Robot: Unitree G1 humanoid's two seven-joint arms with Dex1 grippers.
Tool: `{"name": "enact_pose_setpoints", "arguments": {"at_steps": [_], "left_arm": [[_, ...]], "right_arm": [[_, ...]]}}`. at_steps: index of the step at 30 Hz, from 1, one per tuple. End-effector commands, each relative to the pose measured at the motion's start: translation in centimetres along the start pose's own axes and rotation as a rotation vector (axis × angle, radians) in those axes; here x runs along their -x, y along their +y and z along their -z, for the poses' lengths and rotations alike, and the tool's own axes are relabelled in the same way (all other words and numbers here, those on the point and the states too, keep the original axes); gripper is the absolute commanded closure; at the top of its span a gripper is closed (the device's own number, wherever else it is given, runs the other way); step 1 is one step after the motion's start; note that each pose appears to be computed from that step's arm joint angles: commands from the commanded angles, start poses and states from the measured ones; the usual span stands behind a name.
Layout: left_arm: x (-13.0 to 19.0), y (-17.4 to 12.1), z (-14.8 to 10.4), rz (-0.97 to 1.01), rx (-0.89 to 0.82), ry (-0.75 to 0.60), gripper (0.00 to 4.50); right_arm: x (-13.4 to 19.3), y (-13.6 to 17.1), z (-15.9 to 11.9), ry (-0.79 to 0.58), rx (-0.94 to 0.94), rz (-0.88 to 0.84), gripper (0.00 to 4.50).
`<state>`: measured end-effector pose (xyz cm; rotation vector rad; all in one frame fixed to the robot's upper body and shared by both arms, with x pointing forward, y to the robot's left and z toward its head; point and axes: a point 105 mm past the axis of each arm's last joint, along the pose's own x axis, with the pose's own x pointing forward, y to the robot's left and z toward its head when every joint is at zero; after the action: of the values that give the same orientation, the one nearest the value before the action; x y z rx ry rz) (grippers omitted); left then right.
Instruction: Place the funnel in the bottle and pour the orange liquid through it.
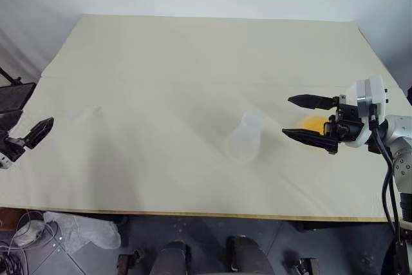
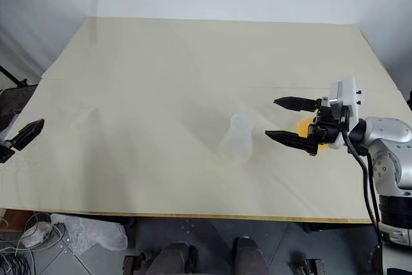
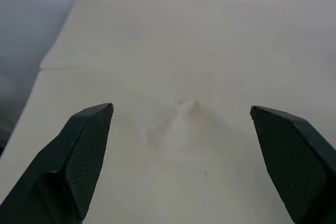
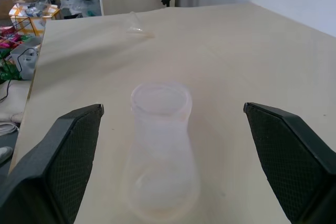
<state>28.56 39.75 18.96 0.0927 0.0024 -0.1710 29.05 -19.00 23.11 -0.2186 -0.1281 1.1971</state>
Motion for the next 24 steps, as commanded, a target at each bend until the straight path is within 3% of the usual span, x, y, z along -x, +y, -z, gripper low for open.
{"name": "enact_pose_setpoints", "arguments": {"at_steps": [1,8,17,24], "left_arm": [[-1.1,0.3,-0.2,0.013,-0.013,0.031,0.04],[-4.0,-0.4,1.3,0.065,-0.024,0.088,0.04],[-7.1,-1.7,1.4,0.114,-0.014,0.081,0.04],[-8.3,-1.1,2.2,0.072,0.043,0.127,0.04]], "right_arm": [[-0.1,0.4,-1.2,-0.013,0.039,-0.010,0.00],[-0.3,0.6,-1.3,-0.006,0.036,-0.016,0.00],[-0.2,0.9,-1.4,0.005,0.041,-0.020,0.00],[-0.2,1.0,-1.5,0.007,0.047,-0.016,0.00]]}}
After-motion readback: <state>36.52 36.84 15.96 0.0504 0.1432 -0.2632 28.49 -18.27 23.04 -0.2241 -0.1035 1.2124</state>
